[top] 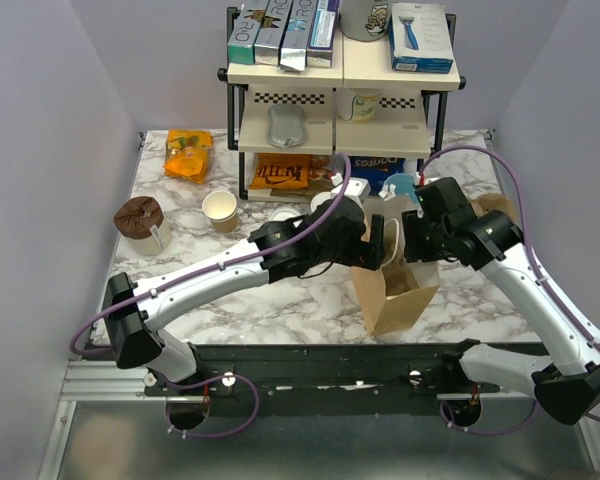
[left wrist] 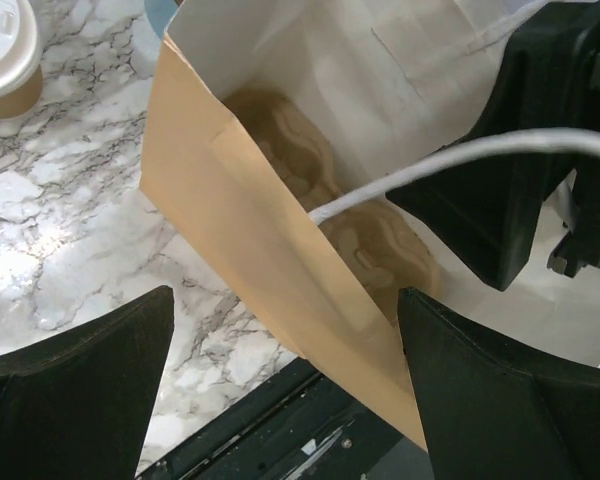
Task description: Pack the takeout coffee
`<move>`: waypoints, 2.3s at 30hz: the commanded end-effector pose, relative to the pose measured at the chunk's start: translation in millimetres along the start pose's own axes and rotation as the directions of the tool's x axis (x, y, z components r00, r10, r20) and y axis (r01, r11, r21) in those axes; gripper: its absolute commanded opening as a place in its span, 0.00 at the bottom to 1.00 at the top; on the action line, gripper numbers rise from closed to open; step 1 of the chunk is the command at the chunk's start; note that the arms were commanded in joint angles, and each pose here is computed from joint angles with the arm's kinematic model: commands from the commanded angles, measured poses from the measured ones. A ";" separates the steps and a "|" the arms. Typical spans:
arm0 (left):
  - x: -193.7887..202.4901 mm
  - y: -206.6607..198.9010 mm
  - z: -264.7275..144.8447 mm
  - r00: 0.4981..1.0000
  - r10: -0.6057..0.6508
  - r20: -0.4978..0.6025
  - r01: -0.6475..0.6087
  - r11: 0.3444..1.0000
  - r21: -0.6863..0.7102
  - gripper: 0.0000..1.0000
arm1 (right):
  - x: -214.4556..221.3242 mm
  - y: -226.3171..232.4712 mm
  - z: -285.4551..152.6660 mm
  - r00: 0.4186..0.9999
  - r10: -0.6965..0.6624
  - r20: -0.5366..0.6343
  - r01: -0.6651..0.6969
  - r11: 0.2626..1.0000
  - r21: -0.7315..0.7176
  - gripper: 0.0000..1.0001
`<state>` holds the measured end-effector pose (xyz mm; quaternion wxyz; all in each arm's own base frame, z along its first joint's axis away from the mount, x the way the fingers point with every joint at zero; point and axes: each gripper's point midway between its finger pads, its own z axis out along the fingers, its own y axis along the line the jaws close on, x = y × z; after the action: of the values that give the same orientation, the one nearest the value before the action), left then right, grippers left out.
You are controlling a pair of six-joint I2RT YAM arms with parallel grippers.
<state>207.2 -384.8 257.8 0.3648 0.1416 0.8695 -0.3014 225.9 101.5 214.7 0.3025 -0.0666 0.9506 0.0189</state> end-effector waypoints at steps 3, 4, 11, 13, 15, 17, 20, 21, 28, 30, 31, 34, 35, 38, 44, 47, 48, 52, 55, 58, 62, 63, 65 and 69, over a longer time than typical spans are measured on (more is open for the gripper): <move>4.7 0.2 -4.3 0.999 -0.044 -0.008 0.044 0.999 -0.004 0.99 | -1.7 7.2 -4.8 0.999 -0.006 0.046 0.009 0.998 -0.063 0.41; 7.2 5.0 1.3 0.999 -0.044 -0.016 0.043 0.998 -0.037 0.99 | -2.4 7.4 -5.5 0.998 -0.013 0.054 0.016 0.998 -0.068 0.41; 19.3 16.5 28.2 0.996 0.011 -0.090 -0.027 0.984 -0.178 0.99 | 4.0 12.0 2.0 0.999 -0.040 0.032 0.043 0.995 -0.092 0.41; 23.3 25.3 31.2 0.994 0.026 -0.110 -0.052 0.970 -0.238 0.99 | 5.3 7.3 4.6 0.999 -0.042 0.024 0.043 0.997 -0.063 0.41; 22.3 33.6 27.9 0.993 0.050 -0.107 -0.080 0.952 -0.294 0.92 | 3.7 -2.8 6.0 0.999 -0.036 0.030 0.036 0.999 -0.003 0.41; 22.7 38.2 25.9 0.992 0.061 -0.108 -0.093 0.942 -0.322 0.82 | 1.0 -13.3 7.0 0.999 -0.024 0.043 0.022 0.998 0.061 0.39; 24.8 46.5 20.0 0.991 0.074 -0.110 -0.109 0.927 -0.360 0.61 | 0.3 -31.5 9.1 0.999 -0.007 0.052 -0.002 0.985 0.170 0.31; 26.2 52.9 17.0 0.990 0.082 -0.115 -0.121 0.914 -0.387 0.51 | 2.5 -38.0 8.8 0.999 -0.010 0.043 0.001 0.978 0.207 0.29; 11.3 76.5 -7.2 0.988 0.126 -0.091 -0.155 0.850 -0.504 0.15 | -0.4 -73.1 -3.1 0.999 0.007 0.045 -0.025 0.908 0.418 0.23; 1.2 78.0 -15.0 0.985 0.149 -0.084 -0.171 0.835 -0.524 0.09 | -4.2 -69.9 -5.9 0.999 0.003 0.042 -0.020 0.914 0.406 0.23; -1.7 78.3 -16.4 0.982 0.165 -0.086 -0.186 0.830 -0.526 0.08 | -5.2 -69.2 -6.5 0.999 0.004 0.040 -0.020 0.916 0.401 0.22; -10.4 80.8 -26.0 0.975 0.201 -0.098 -0.221 0.808 -0.546 0.05 | -7.0 -69.0 -8.3 0.999 -0.008 0.032 -0.006 0.916 0.402 0.22; -11.0 81.3 -28.3 0.972 0.208 -0.106 -0.231 0.805 -0.546 0.05 | -6.7 -70.1 -8.5 1.000 -0.013 0.024 0.002 0.913 0.407 0.22; -9.8 83.7 -34.1 0.959 0.242 -0.149 -0.284 0.791 -0.543 0.05 | -6.0 -73.5 -11.5 1.000 -0.017 0.018 0.008 0.906 0.424 0.21; 1.3 84.3 -35.4 0.935 0.270 -0.231 -0.353 0.783 -0.513 0.11 | -9.3 -58.3 -20.7 0.999 -0.039 0.021 0.030 0.949 0.313 0.21; 7.1 60.1 -23.0 0.932 0.275 -0.235 -0.349 0.855 -0.383 0.16 | -17.2 -18.6 -19.3 0.995 -0.071 0.071 0.066 0.995 0.071 0.21; 3.7 53.9 -20.5 0.938 0.273 -0.213 -0.336 0.868 -0.367 0.16 | -21.7 -11.5 -20.2 0.993 -0.069 0.093 0.066 0.997 0.032 0.21; -3.3 48.9 -24.0 0.945 0.269 -0.186 -0.320 0.876 -0.360 0.16 | -22.2 -1.4 -24.9 0.992 -0.080 0.095 0.083 0.996 -0.032 0.21; -8.9 39.8 -31.8 0.950 0.266 -0.164 -0.306 0.898 -0.316 0.16 | -24.0 8.1 -31.8 0.991 -0.075 0.112 0.085 0.992 -0.094 0.21; -9.4 35.0 -34.8 0.954 0.266 -0.142 -0.296 0.914 -0.278 0.18 | -23.2 19.4 -34.8 0.990 -0.075 0.120 0.094 0.983 -0.159 0.20; 0.7 30.4 -30.4 0.964 0.235 -0.123 -0.258 0.941 -0.219 0.64 | -22.3 21.3 -28.6 0.985 -0.098 0.144 0.122 0.978 -0.171 0.17; 2.4 30.2 -27.4 0.969 0.221 -0.115 -0.241 0.947 -0.212 0.76 | -27.7 21.8 -28.3 0.981 -0.091 0.171 0.120 0.978 -0.170 0.17; 0.7 25.8 -29.7 0.975 0.202 -0.097 -0.217 0.960 -0.178 0.84 | -27.2 23.3 -28.9 0.975 -0.103 0.195 0.139 0.973 -0.184 0.16; 1.0 17.1 -34.6 0.986 0.154 -0.058 -0.158 0.984 -0.076 0.99 | -31.6 39.4 -30.3 0.953 -0.097 0.286 0.178 0.945 -0.273 0.12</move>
<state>202.8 -336.7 249.4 0.3656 0.2118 0.8948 -0.1444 225.2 123.1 246.2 0.3710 -0.1439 0.9127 0.0930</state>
